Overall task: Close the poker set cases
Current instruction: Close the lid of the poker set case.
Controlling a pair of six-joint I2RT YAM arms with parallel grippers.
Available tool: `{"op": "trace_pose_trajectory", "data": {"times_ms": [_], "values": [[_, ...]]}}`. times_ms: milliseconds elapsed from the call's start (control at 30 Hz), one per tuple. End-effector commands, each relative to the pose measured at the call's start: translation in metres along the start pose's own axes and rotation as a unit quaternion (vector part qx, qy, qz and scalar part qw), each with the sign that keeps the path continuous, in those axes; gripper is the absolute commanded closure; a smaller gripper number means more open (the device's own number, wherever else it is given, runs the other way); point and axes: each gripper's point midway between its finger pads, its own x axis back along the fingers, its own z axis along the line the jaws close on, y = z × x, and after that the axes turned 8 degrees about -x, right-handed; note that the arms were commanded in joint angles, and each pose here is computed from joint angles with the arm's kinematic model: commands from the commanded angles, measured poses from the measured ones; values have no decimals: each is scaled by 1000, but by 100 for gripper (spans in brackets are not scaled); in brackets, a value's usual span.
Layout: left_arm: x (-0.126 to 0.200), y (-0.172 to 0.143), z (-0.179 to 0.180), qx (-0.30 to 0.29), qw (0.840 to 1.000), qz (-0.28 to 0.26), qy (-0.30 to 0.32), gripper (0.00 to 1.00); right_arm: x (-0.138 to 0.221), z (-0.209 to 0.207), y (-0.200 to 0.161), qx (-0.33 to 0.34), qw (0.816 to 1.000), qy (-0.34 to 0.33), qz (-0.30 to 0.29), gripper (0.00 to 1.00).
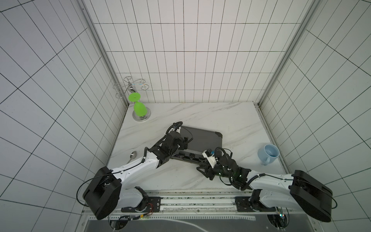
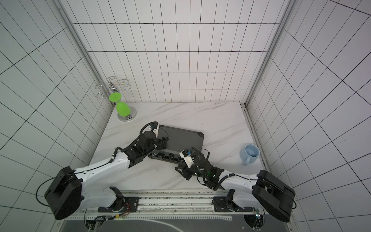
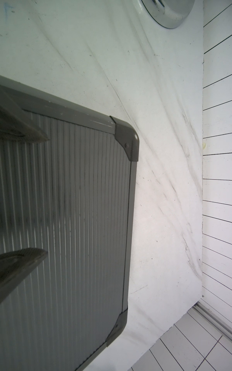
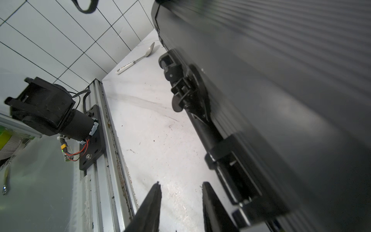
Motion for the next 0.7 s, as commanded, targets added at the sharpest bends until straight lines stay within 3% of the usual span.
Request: {"op": "trace_pose_trajectory", "data": {"times_ms": [0,233,667], "values": [[-4,-14,3,1,1000,27,7,19,1,27,25,29,998,45,-31,63],[-4,-11,3,1,1000,22,7,18,7,-20,14,-16,996,-69,-51,38],[-10,-7,0,-2,1000,16,5,18,26,-76,-6,-65,977,-185,-88,29]]}}
